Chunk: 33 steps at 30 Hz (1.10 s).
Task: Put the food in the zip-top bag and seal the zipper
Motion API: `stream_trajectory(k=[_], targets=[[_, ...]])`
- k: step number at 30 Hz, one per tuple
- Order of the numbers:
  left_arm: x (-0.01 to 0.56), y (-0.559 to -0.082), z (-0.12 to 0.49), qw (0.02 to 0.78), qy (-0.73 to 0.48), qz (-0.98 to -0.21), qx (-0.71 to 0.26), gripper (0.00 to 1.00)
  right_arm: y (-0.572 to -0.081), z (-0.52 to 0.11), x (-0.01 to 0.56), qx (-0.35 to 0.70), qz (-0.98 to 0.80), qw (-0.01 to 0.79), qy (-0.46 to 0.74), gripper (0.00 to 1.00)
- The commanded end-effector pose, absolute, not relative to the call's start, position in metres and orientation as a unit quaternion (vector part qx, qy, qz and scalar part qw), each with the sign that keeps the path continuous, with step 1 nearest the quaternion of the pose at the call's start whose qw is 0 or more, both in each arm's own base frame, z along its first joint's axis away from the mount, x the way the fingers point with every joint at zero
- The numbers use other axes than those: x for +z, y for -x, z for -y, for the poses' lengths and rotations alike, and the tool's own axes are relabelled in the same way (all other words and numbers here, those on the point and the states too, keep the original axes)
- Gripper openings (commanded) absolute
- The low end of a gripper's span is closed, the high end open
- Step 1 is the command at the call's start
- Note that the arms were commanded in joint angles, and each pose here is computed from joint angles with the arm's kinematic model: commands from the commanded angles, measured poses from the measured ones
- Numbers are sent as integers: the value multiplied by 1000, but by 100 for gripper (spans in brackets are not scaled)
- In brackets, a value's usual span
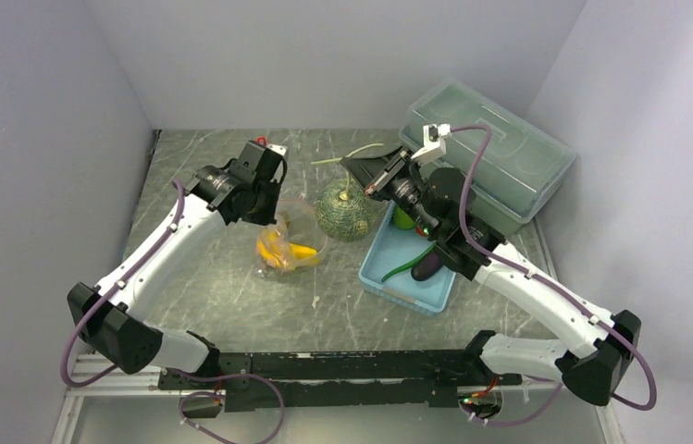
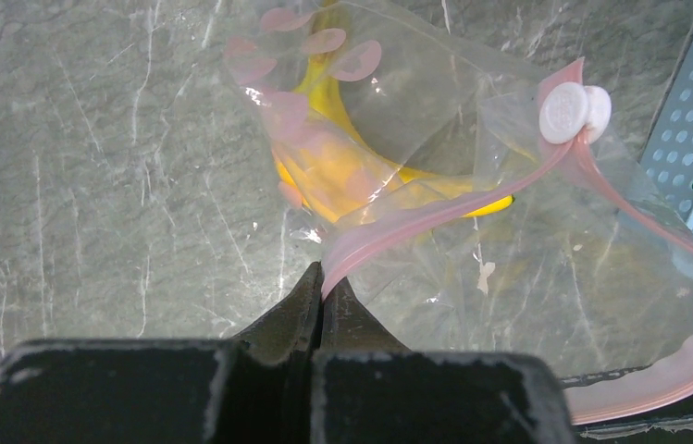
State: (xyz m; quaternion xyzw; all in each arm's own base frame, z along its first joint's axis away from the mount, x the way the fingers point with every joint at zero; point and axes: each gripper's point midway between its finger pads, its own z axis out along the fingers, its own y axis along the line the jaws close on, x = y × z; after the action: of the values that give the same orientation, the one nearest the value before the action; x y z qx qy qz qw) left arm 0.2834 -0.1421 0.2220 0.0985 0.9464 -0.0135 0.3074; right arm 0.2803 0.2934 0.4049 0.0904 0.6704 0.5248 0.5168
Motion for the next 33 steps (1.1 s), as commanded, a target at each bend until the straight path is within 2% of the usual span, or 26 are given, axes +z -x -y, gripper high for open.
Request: stream_trajectory(k=[1,22,33], targets=[[235,-286,146,331,-90,-938,-42,0,-277,-293,446,585,-596,531,-147,0],[230,-289,146,325,-82,-940,-68,0,-286,-353,417,639,-579,468,-193,0],[232,-287,150,326,-83,-938,-89,0,-298,-372,386,633,-596,447,-210,0]])
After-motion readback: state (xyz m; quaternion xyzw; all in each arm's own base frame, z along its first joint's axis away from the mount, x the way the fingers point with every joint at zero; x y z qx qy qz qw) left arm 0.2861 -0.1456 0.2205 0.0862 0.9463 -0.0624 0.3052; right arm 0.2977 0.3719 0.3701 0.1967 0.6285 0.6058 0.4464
